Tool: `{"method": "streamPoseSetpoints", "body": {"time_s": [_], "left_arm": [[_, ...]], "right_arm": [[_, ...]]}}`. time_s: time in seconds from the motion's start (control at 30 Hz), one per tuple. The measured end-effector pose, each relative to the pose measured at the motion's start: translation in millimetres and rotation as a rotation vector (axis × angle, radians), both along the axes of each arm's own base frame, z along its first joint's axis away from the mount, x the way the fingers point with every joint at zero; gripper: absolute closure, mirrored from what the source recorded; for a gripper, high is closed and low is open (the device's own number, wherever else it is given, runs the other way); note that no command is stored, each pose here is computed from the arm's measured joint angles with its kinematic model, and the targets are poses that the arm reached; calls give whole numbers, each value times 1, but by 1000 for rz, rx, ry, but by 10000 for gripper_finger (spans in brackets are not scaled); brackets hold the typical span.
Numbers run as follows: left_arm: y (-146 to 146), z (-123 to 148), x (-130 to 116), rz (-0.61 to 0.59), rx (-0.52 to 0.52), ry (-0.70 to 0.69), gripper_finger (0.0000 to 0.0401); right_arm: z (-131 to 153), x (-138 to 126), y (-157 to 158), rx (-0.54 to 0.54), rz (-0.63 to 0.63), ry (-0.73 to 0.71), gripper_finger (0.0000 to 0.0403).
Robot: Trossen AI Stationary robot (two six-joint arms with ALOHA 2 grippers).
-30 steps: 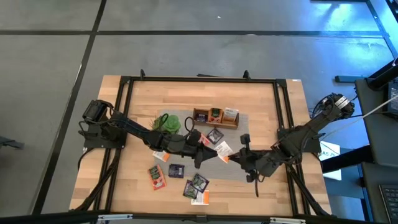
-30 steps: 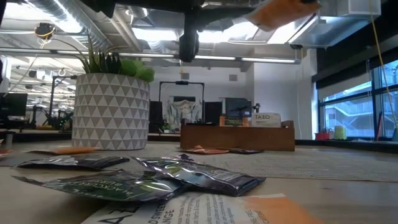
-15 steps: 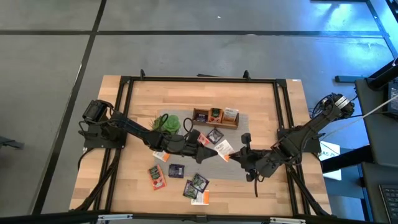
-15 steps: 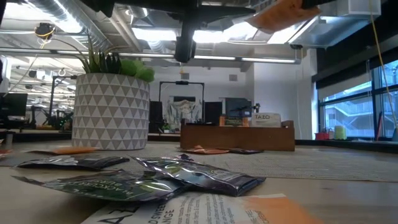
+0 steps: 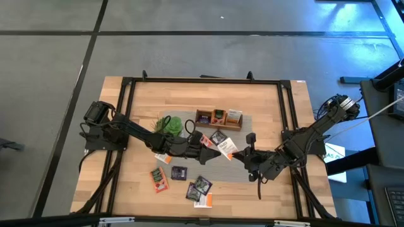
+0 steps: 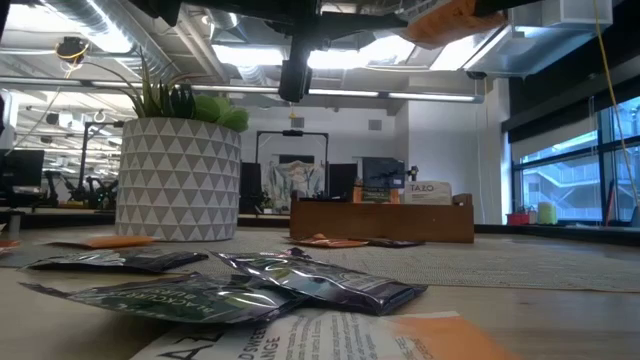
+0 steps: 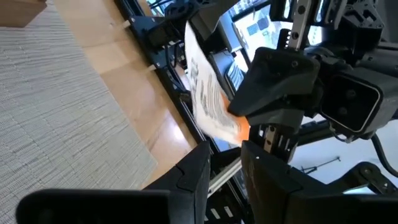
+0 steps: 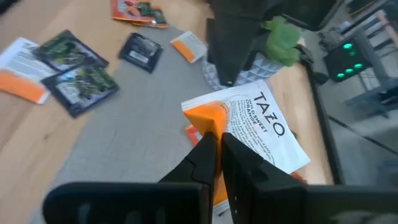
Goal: Pick & Place Tea
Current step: Put the white tea bag into the right section of the wooden organizer
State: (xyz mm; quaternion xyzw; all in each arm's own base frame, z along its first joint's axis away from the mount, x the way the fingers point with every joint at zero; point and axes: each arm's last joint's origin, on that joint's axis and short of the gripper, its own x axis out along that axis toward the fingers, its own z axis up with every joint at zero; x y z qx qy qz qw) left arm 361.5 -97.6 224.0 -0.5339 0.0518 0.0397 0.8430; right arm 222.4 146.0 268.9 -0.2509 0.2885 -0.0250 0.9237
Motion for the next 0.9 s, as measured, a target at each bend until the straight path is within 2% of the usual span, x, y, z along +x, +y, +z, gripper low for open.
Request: {"method": "streamPoseSetpoints", "body": {"time_s": [0.17, 0.47, 0.7, 0.9], "left_arm": [[0, 0, 0, -3, 1, 0, 312], [3, 0, 1, 10, 22, 0, 313], [3, 0, 1, 24, 25, 0, 314], [3, 0, 1, 17, 73, 1, 345]], "right_arm": [[0, 0, -1, -11, -11, -6, 375], [4, 3, 4, 65, 49, -24, 375], [6, 4, 5, 72, 61, -43, 375], [6, 4, 5, 99, 57, -45, 375]]}}
